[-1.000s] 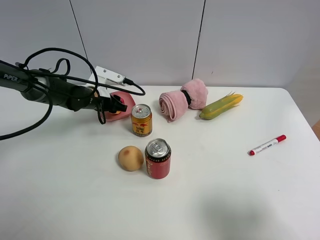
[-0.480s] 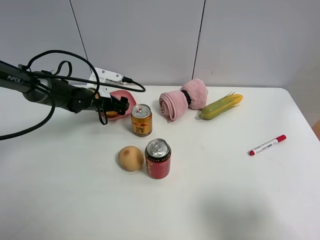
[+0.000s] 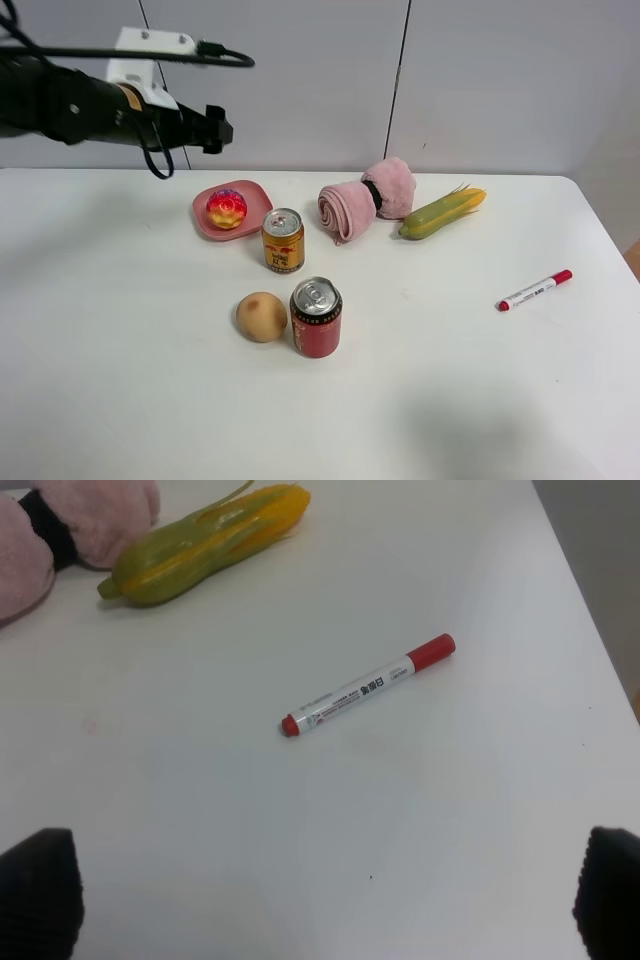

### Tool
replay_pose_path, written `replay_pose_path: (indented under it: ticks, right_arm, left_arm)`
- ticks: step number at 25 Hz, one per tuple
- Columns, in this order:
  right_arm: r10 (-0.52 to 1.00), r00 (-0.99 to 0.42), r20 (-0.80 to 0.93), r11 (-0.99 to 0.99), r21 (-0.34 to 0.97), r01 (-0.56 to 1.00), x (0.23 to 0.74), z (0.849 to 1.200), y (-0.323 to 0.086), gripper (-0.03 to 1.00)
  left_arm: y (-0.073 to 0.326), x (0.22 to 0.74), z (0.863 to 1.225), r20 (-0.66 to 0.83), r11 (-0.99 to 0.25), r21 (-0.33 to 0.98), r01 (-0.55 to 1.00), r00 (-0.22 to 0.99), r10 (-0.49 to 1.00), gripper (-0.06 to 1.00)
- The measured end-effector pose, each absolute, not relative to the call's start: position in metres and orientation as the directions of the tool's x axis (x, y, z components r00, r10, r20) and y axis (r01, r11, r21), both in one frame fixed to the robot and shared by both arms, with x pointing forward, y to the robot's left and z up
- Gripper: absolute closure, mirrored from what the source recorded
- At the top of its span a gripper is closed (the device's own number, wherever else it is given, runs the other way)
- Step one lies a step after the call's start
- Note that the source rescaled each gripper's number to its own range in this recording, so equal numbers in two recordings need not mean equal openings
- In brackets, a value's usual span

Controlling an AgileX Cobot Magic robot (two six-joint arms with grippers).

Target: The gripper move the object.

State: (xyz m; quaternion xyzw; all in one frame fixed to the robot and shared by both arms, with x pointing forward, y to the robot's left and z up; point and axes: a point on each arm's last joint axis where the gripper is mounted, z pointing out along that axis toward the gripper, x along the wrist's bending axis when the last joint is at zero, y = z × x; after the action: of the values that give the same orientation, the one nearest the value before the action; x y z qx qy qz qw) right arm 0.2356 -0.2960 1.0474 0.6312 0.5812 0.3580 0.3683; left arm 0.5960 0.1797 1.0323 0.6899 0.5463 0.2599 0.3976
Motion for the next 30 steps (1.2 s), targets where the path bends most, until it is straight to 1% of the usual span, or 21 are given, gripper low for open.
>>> replay_pose_path:
  ticks: [2, 4, 9, 14, 17, 19, 25, 30]
  right_arm:
    - [0.997, 0.068, 0.024, -0.053, 0.881, 0.470, 0.236, 1.047, -0.296, -0.03]
    - [0.997, 0.068, 0.024, -0.053, 0.881, 0.470, 0.236, 1.047, -0.296, -0.03]
    - [0.997, 0.068, 0.024, -0.053, 0.881, 0.470, 0.236, 1.047, -0.296, -0.03]
    - [0.997, 0.068, 0.024, -0.053, 0.881, 0.470, 0.236, 1.047, -0.296, -0.03]
    - [0.997, 0.068, 0.024, -0.053, 0.881, 0.470, 0.236, 1.047, -0.296, -0.03]
    - [0.997, 0.068, 0.024, -0.053, 0.881, 0.470, 0.236, 1.047, -0.296, -0.03]
    - [0.997, 0.068, 0.024, -0.053, 0.881, 0.470, 0.236, 1.047, -0.296, -0.03]
    - [0.997, 0.068, 0.024, -0.053, 0.881, 0.470, 0.236, 1.047, -0.296, -0.03]
  left_arm:
    - [0.194, 0.579, 1.058, -0.035, -0.123, 0.820, 0.558, 0.264, 0.964, -0.04]
    - [0.216, 0.568, 1.076, 0.014, -0.154, 0.808, 0.569, 0.243, 0.970, -0.04]
    - [0.276, 0.545, 1.104, 0.099, -0.159, 0.779, 0.607, 0.132, 0.986, -0.04]
    - [0.322, 0.507, 1.125, 0.230, -0.240, 0.697, 0.676, 0.106, 0.967, -0.04]
    - [0.340, 0.476, 1.136, 0.231, -0.214, 0.646, 0.732, 0.080, 0.970, -0.04]
    - [0.342, 0.458, 1.146, 0.216, -0.191, 0.650, 0.735, 0.062, 0.974, -0.04]
    - [0.324, 0.387, 1.185, 0.168, -0.149, 0.764, 0.627, 0.029, 0.985, -0.04]
    - [0.311, 0.325, 1.194, 0.141, -0.117, 0.816, 0.566, 0.001, 0.990, -0.04]
